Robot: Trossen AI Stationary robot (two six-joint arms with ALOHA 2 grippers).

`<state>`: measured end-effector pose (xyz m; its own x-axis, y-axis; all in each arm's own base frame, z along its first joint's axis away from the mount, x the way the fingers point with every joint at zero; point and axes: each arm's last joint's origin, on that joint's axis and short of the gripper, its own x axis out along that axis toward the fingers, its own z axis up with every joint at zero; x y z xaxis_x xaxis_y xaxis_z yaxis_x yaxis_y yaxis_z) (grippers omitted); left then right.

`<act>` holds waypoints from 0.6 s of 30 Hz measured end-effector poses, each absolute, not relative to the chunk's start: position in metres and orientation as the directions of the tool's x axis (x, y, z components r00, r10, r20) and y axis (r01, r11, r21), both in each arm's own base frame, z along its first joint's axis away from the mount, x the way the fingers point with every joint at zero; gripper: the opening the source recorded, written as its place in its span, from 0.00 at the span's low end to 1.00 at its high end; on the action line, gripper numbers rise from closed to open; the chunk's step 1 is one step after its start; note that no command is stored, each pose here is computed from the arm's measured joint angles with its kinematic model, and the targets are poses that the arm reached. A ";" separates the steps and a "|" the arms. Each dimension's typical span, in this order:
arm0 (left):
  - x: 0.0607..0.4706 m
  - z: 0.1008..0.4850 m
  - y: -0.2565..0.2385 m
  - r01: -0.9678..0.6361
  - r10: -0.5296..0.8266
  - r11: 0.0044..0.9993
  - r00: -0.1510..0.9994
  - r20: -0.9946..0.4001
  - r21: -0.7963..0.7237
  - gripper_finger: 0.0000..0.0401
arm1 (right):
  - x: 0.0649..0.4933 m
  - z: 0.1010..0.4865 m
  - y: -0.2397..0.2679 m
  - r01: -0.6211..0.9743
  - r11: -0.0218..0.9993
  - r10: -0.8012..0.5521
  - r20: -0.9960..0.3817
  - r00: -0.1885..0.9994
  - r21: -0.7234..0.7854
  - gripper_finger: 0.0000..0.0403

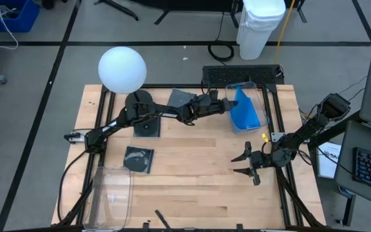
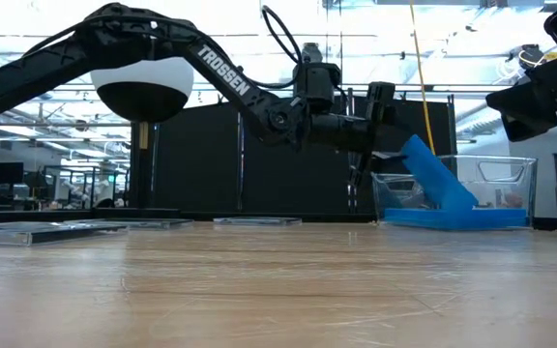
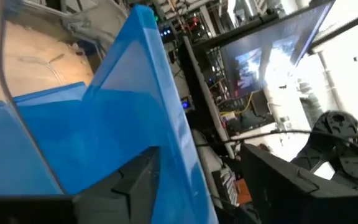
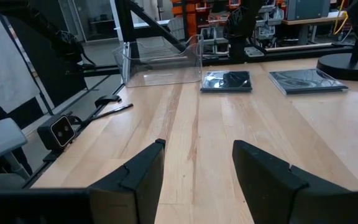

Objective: Pick & place jewel cases by type
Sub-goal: Put the blue CD case into the top transparent bin, then put the middle black CD case into the bottom transparent bin

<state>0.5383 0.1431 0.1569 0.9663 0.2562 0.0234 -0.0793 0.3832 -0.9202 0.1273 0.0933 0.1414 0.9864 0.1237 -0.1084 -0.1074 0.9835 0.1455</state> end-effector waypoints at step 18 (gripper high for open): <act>0.549 0.188 0.131 0.039 0.134 0.513 0.983 0.125 -0.857 0.59 | 0.127 0.141 0.093 -0.086 0.986 0.102 -0.107 0.989 0.143 0.45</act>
<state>0.5491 0.1309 0.1882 0.9830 0.1342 0.1251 0.0390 0.5135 -0.8572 0.1275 0.0925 0.1413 0.9890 0.1019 -0.1073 -0.0860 0.9859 0.1433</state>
